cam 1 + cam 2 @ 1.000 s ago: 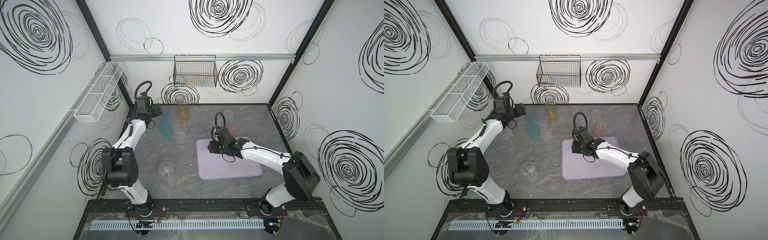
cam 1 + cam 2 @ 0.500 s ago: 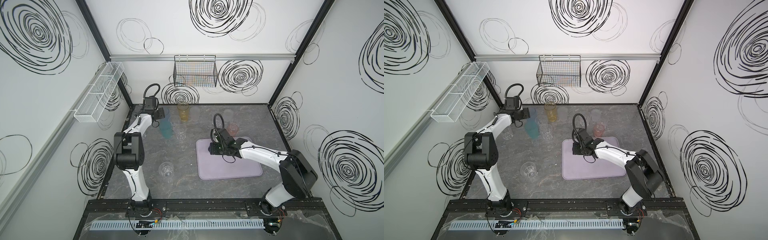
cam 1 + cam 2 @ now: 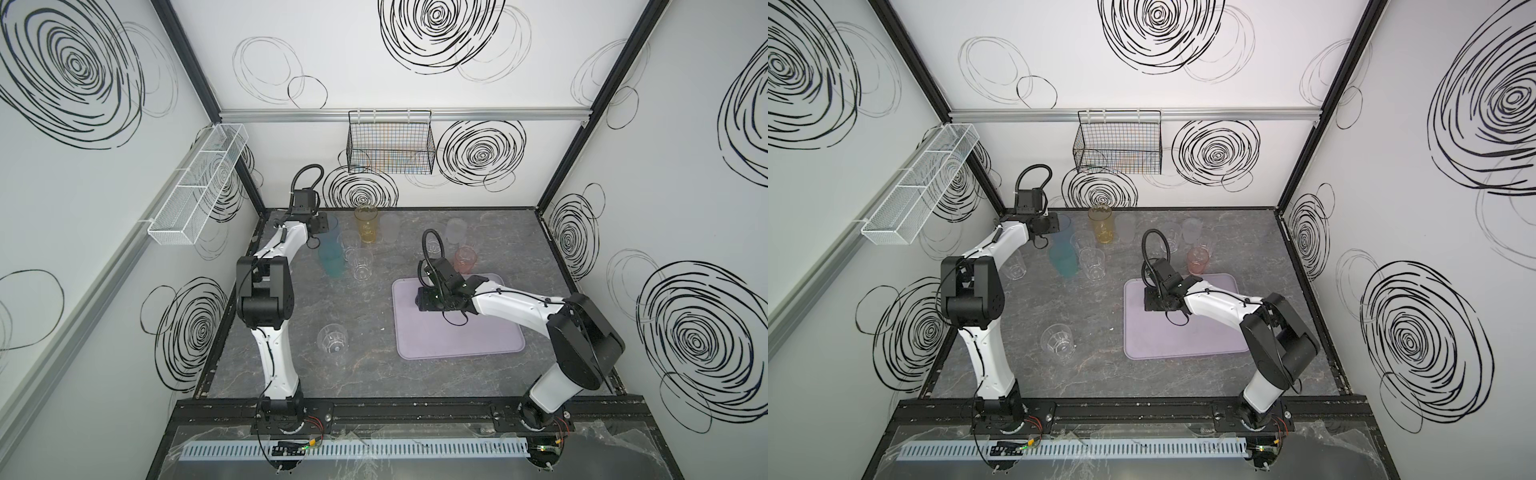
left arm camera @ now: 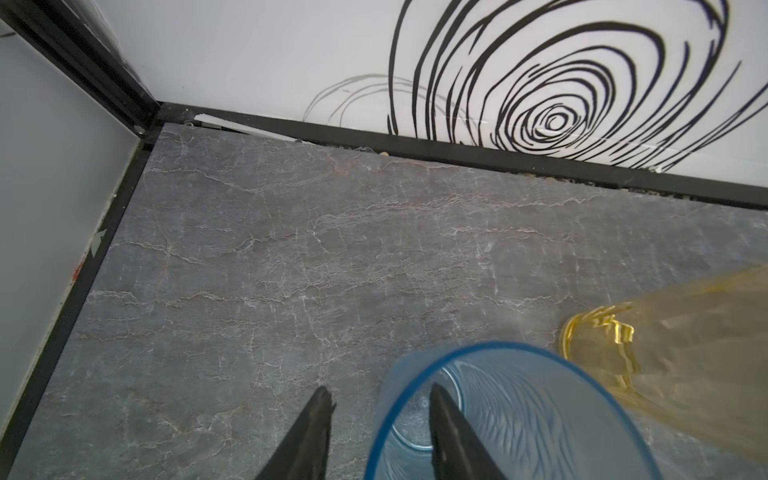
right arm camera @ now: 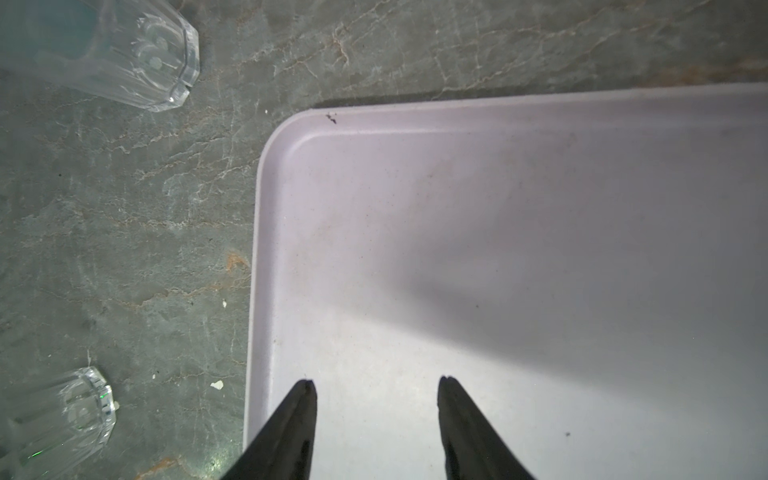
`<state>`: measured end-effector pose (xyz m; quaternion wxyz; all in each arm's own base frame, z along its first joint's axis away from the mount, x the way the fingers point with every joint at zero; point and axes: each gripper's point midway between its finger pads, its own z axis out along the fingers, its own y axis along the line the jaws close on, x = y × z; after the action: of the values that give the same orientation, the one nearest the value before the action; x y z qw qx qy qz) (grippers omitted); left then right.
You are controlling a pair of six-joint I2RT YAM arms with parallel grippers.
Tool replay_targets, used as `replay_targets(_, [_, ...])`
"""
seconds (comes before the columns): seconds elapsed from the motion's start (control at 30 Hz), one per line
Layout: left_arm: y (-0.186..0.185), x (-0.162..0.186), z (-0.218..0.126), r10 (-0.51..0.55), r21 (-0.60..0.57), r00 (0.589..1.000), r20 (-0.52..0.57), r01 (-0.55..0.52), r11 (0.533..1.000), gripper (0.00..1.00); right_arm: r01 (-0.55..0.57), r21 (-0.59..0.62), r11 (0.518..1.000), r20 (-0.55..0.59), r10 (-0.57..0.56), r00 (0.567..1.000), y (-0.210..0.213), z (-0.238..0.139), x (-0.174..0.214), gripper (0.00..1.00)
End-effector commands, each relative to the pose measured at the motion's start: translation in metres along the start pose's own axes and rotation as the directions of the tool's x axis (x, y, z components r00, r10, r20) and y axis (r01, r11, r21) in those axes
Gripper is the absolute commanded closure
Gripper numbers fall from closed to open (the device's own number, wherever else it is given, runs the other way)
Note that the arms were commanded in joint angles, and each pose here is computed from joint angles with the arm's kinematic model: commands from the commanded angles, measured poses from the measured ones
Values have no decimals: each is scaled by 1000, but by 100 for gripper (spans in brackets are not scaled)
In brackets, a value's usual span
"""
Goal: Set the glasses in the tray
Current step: 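Lift the frosted blue glass with the left gripper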
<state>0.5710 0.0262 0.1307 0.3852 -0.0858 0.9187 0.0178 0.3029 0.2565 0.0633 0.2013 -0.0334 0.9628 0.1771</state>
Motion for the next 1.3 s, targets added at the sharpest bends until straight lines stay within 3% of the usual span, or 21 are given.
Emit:
replay_targets(0.0, [4, -9, 3, 18, -45, 999, 34, -16, 999, 65, 6, 15, 1000, -1, -6, 1000, 1, 4, -3, 48])
replay_targets(0.27, [-1, -15, -8, 15, -39, 998, 66, -12, 999, 83, 9, 14, 1000, 0, -9, 1000, 2, 6, -4, 49])
replay_targets(0.5, [4, -26, -40, -8, -47, 993, 119, 14, 999, 100, 17, 26, 1000, -5, -17, 1000, -1, 7, -1, 48])
replay_targets(0.83, [14, -47, -121, -34, -45, 969, 247, 46, 998, 100, 22, 32, 999, 2, -22, 1000, 1, 4, -7, 49])
replay_targets(1.03, [10, -27, -178, 36, -102, 989, 142, -22, 995, 100, 14, 48, 999, 125, -20, 992, -1, -30, -32, 48])
replay_targets(1.17, [5, -11, -220, 21, -37, 994, 107, -17, 999, 100, -16, 38, 999, 175, 9, 985, -6, -45, -46, 48])
replay_targets(1.27, [-19, -7, -246, 36, 72, 997, 72, -41, 997, 100, -26, 43, 999, 204, 17, 979, -7, -54, -56, 49])
